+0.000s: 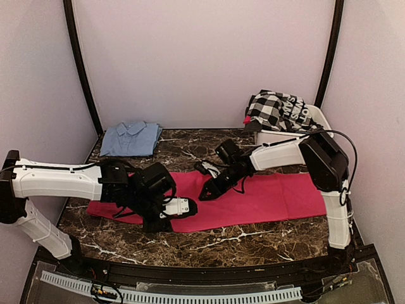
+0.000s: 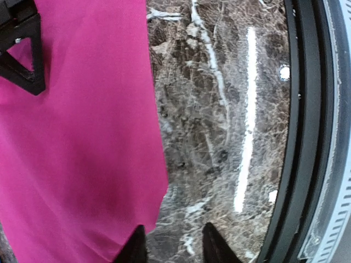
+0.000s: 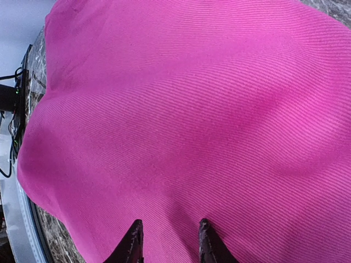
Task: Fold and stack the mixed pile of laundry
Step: Smooth out the rectangle-folded trousers at the center of the board.
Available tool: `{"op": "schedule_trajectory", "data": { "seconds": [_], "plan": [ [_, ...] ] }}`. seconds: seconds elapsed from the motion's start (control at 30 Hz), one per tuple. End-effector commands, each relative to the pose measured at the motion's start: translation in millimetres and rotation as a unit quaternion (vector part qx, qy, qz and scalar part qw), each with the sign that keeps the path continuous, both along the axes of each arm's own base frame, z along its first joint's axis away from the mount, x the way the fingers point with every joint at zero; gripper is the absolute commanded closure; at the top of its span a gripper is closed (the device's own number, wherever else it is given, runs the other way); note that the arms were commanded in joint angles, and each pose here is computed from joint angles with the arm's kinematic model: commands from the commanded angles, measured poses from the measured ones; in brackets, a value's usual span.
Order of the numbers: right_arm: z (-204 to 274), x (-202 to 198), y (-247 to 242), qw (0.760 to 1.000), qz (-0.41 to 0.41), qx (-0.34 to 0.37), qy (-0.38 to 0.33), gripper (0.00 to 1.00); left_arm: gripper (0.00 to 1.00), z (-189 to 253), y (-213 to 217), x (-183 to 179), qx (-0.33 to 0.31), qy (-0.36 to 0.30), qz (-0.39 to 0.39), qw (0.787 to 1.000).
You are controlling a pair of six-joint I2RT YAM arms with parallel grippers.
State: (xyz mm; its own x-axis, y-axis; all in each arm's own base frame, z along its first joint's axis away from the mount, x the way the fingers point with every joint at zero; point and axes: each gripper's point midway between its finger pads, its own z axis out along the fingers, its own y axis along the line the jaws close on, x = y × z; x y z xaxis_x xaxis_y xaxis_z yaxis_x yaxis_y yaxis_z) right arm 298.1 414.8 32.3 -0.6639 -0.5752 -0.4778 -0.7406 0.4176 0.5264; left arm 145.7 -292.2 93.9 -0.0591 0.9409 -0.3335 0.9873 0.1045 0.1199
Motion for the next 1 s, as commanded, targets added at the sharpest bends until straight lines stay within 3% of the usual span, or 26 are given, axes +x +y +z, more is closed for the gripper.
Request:
{"op": "schedule_trajectory", "data": {
  "seconds": [0.0, 0.03, 0.07, 0.13, 0.17, 0.2, 0.23, 0.27, 0.3, 0.33, 0.37, 0.43, 0.7, 0.83, 0.97],
  "plan": [
    [23.6, 3.2, -12.2, 1.000, -0.021, -0.010, -0.016, 0.65, 0.51, 49.6, 11.2, 50.7, -0.096, -0.026, 0.173, 0.980],
    [36.2, 3.8, -10.3, 0.999, -0.022, 0.000, -0.024, 0.63, 0.48, 65.7, 13.6, 70.3, -0.125, -0.049, 0.218, 0.967],
    [45.5, 3.7, -8.5, 0.999, -0.022, 0.008, -0.029, 0.61, 0.45, 76.0, 27.4, 95.3, -0.152, -0.043, 0.304, 0.939],
    [59.6, 1.4, -4.1, 0.999, -0.021, 0.021, -0.035, 0.59, 0.43, 84.6, 52.9, 129.0, -0.193, -0.025, 0.429, 0.882],
    [64.7, -0.6, -1.2, 0.999, -0.019, 0.026, -0.036, 0.58, 0.41, 86.0, 69.0, 146.4, -0.219, -0.008, 0.492, 0.842],
    [68.1, -3.1, 2.0, 0.999, -0.017, 0.030, -0.037, 0.57, 0.41, 79.6, 76.2, 149.4, -0.227, 0.009, 0.517, 0.825],
    [69.8, -5.2, 5.4, 0.999, -0.014, 0.031, -0.038, 0.56, 0.40, 78.1, 94.2, 163.0, -0.245, 0.022, 0.570, 0.784],
    [69.9, -9.5, 10.0, 0.999, -0.008, 0.030, -0.040, 0.56, 0.40, 67.5, 100.9, 162.4, -0.247, 0.048, 0.587, 0.769],
    [68.6, -10.3, 12.1, 0.999, -0.007, 0.028, -0.041, 0.56, 0.40, 63.6, 119.6, 173.0, -0.260, 0.060, 0.630, 0.729],
    [66.8, -14.0, 16.7, 0.999, -0.002, 0.026, -0.041, 0.56, 0.40, 51.1, 127.7, 172.0, -0.258, 0.080, 0.647, 0.713],
    [62.7, -14.8, 19.3, 0.999, -0.001, 0.023, -0.039, 0.56, 0.40, 44.6, 144.9, 178.8, -0.263, 0.088, 0.678, 0.680],
    [58.7, -17.0, 25.6, 0.999, 0.003, 0.022, -0.037, 0.56, 0.42, 17.8, 167.7, 175.9, -0.244, 0.108, 0.722, 0.638],
    [26.9, -28.7, 37.1, 1.000, 0.015, 0.004, -0.015, 0.56, 0.55, -63.2, 244.3, 160.8, -0.159, 0.145, 0.841, 0.496],
    [14.0, -32.3, 31.6, 1.000, 0.014, -0.012, -0.005, 0.56, 0.59, -87.0, 276.5, 163.4, -0.132, 0.149, 0.874, 0.444],
    [3.8, -34.1, 24.9, 0.999, 0.012, -0.030, 0.002, 0.56, 0.71, -99.8, 309.4, 175.7, -0.125, 0.148, 0.893, 0.406]
  ]
}}
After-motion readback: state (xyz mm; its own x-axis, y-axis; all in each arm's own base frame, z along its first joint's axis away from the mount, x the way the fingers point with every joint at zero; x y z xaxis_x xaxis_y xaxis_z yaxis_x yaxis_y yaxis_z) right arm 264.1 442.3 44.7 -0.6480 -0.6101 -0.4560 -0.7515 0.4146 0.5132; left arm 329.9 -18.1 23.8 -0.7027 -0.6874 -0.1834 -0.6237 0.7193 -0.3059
